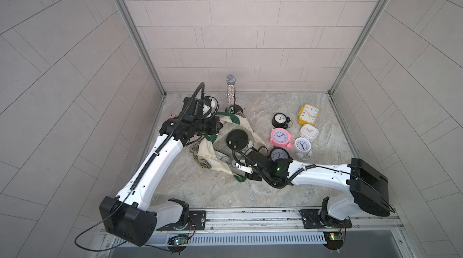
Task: Take the alarm clock out of the canvas bag
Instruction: Adjust the alarm at the canvas bag.
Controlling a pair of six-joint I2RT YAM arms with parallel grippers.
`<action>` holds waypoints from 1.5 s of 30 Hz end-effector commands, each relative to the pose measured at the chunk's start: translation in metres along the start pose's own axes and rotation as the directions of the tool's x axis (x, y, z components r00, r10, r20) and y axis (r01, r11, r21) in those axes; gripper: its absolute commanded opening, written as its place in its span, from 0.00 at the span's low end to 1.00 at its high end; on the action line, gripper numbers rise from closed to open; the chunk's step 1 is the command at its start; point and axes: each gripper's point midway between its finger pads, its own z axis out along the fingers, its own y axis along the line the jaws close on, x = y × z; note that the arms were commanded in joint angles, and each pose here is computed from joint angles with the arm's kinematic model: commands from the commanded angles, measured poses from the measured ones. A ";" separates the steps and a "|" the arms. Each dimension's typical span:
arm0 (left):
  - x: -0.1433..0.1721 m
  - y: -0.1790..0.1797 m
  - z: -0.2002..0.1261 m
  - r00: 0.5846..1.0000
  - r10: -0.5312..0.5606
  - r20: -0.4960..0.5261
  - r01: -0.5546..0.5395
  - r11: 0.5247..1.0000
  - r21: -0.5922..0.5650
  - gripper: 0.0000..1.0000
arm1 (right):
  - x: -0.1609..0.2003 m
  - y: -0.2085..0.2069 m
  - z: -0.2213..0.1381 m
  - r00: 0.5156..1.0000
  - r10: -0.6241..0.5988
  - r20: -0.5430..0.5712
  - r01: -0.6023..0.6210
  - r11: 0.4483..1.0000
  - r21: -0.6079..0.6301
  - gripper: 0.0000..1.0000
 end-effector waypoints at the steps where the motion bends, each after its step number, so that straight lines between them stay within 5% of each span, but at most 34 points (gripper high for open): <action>1: -0.008 -0.013 -0.020 0.998 0.031 0.054 -0.033 0.999 0.039 0.00 | -0.006 -0.029 0.007 0.997 -0.062 -0.038 0.067 0.989 0.133 0.55; 19: -0.008 -0.015 -0.020 0.998 0.030 0.054 -0.033 0.998 0.053 0.00 | 0.005 -0.046 0.046 0.974 -0.124 -0.187 0.166 0.959 0.229 0.49; 30: -0.006 -0.015 -0.018 0.999 0.024 0.047 -0.027 0.998 0.056 0.00 | 0.019 -0.038 0.056 0.963 -0.136 -0.231 0.186 0.960 0.211 0.59; 34: -0.004 -0.014 -0.018 0.999 0.023 0.046 -0.025 0.998 0.055 0.00 | 0.020 -0.053 0.058 0.960 -0.105 -0.259 0.183 0.937 0.298 0.59; 45: -0.003 -0.014 -0.017 0.999 0.022 0.041 -0.024 0.998 0.057 0.00 | -0.004 -0.076 0.049 0.985 -0.091 -0.147 0.147 0.892 0.427 0.35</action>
